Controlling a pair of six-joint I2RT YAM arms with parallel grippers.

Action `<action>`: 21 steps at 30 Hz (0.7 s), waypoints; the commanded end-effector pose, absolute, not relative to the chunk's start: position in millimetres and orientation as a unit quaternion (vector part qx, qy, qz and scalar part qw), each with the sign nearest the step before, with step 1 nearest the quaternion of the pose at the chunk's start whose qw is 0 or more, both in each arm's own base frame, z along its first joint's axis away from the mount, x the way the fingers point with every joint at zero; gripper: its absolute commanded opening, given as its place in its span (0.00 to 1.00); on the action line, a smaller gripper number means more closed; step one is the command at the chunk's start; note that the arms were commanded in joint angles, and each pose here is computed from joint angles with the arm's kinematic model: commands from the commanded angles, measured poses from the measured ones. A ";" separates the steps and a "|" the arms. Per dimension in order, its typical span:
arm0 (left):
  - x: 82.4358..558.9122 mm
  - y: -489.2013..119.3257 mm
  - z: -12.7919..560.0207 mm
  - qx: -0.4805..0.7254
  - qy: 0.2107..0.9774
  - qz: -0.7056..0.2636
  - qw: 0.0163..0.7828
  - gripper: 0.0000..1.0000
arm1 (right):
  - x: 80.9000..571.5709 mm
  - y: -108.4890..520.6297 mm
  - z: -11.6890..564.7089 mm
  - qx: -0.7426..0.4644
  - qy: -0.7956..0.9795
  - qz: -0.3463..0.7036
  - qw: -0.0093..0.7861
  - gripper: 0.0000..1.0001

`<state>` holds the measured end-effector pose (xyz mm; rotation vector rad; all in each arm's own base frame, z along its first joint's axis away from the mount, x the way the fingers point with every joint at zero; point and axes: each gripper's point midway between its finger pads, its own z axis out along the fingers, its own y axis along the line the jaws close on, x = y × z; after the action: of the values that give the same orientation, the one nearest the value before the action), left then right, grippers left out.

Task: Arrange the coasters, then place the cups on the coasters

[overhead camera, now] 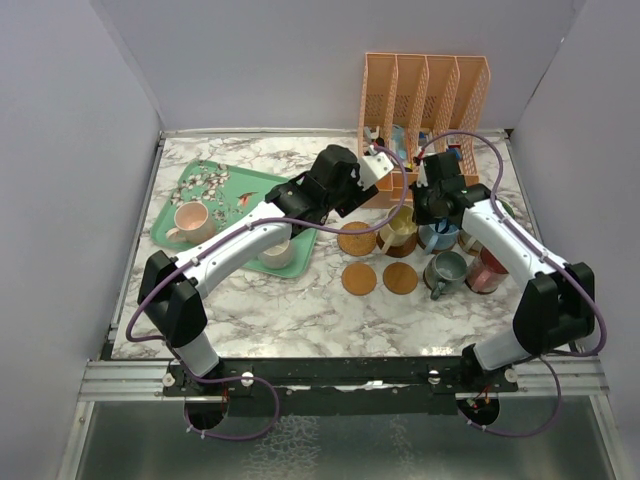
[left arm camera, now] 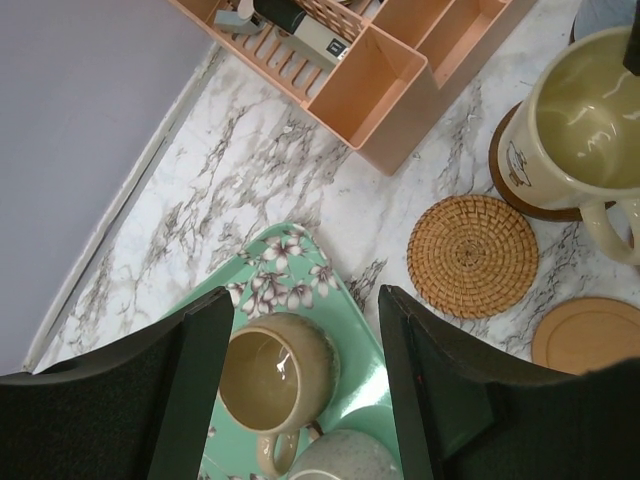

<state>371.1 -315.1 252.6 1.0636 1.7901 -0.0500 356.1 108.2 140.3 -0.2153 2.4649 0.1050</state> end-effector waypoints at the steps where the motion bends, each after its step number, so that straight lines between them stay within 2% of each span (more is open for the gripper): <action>1: 371.1 -308.4 267.0 0.431 0.734 -0.012 0.525 0.64 | 382.2 107.6 169.9 -0.057 0.926 0.034 0.371 0.01; 12: 372.6 -305.0 266.5 0.425 0.736 -0.009 0.527 0.72 | 386.3 105.5 165.4 -0.056 0.930 0.024 0.362 0.01; 21: 374.9 -302.2 265.2 0.422 0.737 -0.001 0.528 0.88 | 383.4 105.6 160.1 -0.059 0.933 0.025 0.355 0.01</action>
<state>371.9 -310.0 243.9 1.0678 1.8017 -0.0202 367.0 105.1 140.0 -0.1963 2.4858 0.0555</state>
